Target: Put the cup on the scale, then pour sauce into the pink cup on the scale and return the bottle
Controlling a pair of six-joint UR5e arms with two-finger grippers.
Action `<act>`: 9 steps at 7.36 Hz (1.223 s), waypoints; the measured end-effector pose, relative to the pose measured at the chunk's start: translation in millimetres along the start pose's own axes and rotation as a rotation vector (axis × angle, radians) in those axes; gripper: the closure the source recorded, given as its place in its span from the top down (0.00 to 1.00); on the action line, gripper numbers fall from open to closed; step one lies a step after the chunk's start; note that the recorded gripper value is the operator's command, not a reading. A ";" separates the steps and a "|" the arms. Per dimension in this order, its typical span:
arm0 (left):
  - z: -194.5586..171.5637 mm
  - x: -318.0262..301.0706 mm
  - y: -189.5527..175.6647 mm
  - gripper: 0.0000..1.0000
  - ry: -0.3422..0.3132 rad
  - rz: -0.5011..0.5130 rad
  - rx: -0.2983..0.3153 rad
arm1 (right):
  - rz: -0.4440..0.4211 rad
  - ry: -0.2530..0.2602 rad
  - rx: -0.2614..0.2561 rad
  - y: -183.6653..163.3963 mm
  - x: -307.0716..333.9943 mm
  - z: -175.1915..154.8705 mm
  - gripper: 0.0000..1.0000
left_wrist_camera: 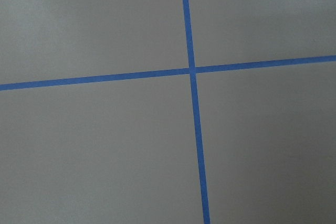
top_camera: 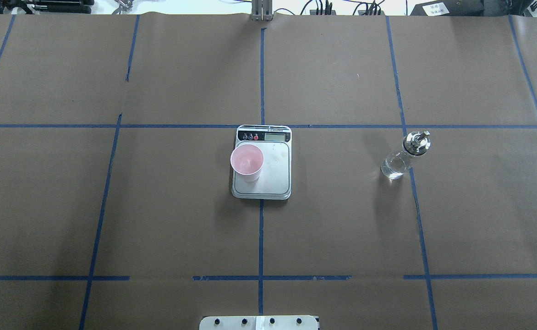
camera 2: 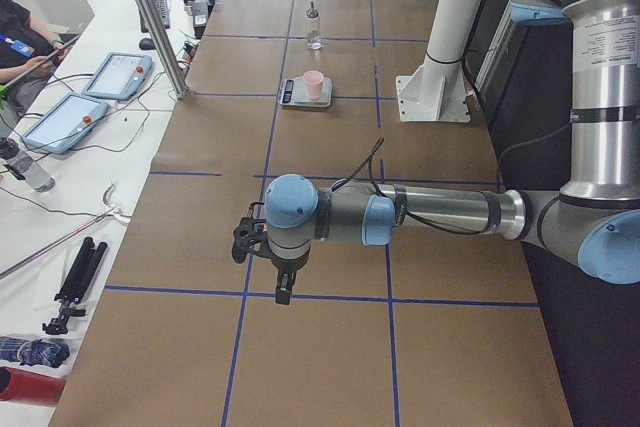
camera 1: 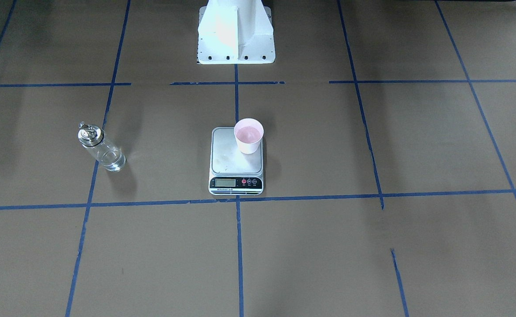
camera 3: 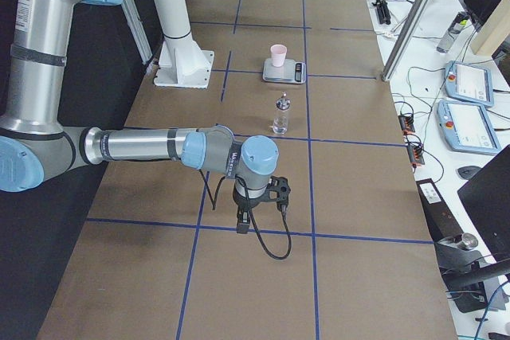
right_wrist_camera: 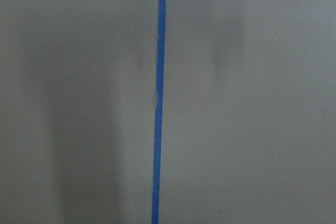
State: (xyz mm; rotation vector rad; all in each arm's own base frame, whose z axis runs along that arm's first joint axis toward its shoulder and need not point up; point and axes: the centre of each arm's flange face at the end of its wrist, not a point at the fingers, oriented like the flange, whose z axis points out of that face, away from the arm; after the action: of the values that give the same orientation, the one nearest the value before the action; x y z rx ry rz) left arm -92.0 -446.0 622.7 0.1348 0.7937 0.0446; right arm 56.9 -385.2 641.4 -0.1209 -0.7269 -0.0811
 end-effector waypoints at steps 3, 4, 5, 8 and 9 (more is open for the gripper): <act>0.5 -0.9 0.4 1.00 -0.001 -0.002 -0.001 | -0.043 0.008 0.074 -19.0 -7.4 -11.1 1.00; 0.7 -1.2 0.7 1.00 -0.002 -0.002 -0.002 | -0.057 0.011 0.090 -22.7 -5.4 -9.2 1.00; 0.7 -1.4 0.8 1.00 -0.003 -0.003 -0.002 | -0.073 0.014 0.109 -26.5 2.9 -0.2 1.00; 0.6 -1.5 0.8 1.00 -0.006 -0.004 -0.003 | -0.130 0.015 0.176 -34.5 26.3 25.5 1.00; 1.0 -1.9 0.9 1.00 -0.005 -0.005 -0.004 | -0.128 0.016 0.175 -34.3 23.8 22.3 1.00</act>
State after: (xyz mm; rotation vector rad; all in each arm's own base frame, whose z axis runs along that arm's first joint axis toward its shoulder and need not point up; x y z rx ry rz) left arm -92.6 -445.4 624.9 0.1288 0.7884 0.0414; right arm 56.0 -416.8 676.7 0.0936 -0.7224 -0.1393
